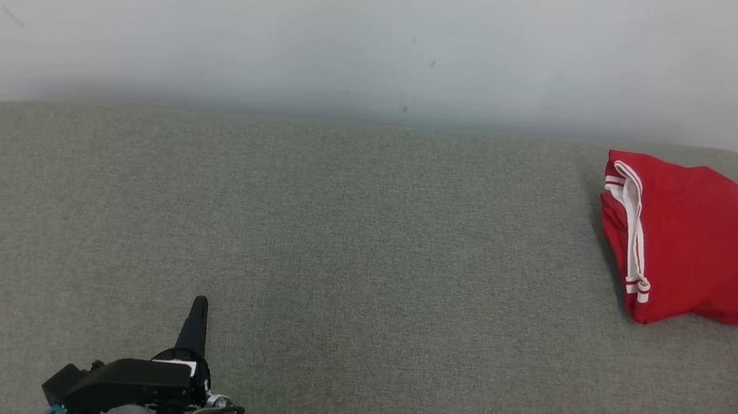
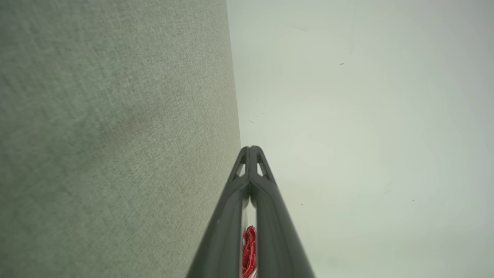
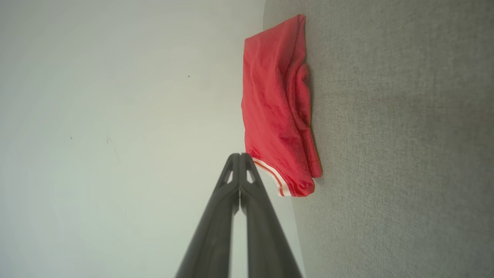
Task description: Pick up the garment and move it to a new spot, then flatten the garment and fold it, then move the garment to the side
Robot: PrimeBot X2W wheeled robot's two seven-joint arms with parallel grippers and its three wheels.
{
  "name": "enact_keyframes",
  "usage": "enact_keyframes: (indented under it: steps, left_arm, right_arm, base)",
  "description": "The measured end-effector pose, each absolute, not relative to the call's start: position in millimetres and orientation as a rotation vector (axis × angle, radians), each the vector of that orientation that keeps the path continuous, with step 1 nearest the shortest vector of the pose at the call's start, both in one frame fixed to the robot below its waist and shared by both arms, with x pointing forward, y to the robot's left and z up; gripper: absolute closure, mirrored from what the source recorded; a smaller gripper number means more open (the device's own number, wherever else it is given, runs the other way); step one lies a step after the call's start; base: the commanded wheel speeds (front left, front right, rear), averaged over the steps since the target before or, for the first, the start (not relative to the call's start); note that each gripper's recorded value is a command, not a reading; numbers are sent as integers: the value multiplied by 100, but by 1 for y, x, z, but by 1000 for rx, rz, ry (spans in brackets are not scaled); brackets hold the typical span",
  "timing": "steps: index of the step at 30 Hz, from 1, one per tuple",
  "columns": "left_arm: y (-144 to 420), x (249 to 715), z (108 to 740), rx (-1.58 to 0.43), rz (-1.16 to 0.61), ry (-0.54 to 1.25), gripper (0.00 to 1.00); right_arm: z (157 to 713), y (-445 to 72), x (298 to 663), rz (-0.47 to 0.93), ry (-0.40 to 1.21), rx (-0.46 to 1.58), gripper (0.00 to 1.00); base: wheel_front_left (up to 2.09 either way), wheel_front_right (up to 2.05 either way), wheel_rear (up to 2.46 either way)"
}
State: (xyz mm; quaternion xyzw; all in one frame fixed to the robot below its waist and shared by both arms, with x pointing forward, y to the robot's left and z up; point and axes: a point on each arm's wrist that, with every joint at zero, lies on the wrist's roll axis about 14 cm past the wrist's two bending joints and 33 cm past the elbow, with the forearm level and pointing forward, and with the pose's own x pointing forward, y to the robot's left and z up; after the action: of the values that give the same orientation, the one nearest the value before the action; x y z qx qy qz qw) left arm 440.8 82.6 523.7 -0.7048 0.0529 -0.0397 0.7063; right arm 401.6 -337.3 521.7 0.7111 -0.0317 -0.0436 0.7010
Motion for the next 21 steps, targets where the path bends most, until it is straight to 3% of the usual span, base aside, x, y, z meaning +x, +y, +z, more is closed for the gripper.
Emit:
enact_keyframes:
  steps: [21]
  left_arm:
    - [83, 441, 524, -1566, -88, 117, 100]
  right_arm:
    - [522, -337, 402, -96, -71, 1584, 100]
  base:
    - [0, 0, 0]
